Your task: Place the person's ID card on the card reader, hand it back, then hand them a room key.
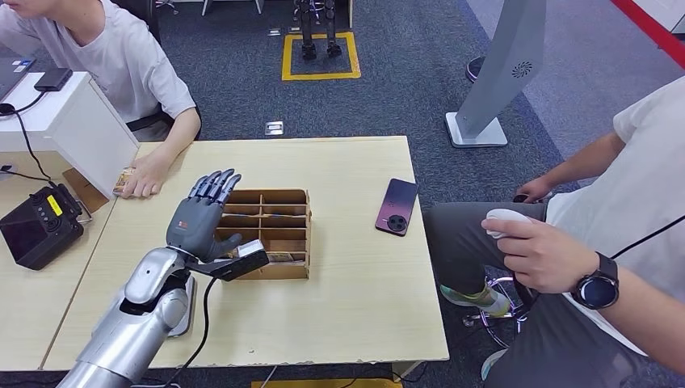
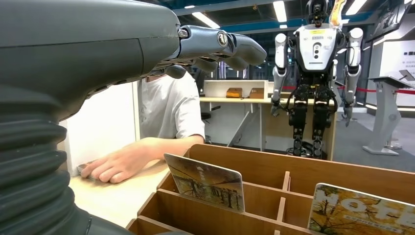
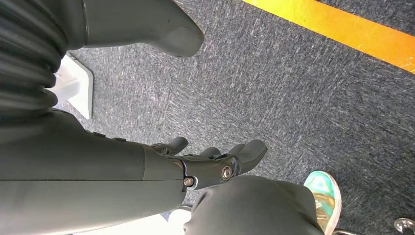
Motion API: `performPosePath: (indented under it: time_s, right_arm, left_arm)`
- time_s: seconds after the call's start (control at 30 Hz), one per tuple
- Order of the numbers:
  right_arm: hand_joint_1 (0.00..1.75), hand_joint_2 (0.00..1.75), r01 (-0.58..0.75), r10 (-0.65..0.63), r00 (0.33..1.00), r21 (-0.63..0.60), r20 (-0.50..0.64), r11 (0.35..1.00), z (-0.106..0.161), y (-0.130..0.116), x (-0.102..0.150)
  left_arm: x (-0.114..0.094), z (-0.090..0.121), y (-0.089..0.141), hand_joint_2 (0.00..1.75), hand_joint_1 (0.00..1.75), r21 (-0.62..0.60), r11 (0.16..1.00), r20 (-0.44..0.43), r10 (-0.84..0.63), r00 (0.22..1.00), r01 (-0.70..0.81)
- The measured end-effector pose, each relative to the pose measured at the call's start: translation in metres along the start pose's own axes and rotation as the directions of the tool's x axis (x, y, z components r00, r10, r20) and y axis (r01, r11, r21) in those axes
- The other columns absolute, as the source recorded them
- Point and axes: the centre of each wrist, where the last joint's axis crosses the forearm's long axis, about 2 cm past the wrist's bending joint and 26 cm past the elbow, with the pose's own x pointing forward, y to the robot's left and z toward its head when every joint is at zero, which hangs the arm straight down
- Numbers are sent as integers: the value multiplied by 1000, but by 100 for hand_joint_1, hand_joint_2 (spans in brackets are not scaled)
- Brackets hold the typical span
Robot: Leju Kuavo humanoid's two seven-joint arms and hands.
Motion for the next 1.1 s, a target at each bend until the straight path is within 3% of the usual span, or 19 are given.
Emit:
performPosePath:
  time_s: [1.1]
  right_arm:
    - [0, 175, -2, 2, 1000, -4, 9, 1000, 0, 0, 0]
  left_arm:
    - [-5, 0, -4, 175, 0, 12, 996, -13, -86, 996, 86]
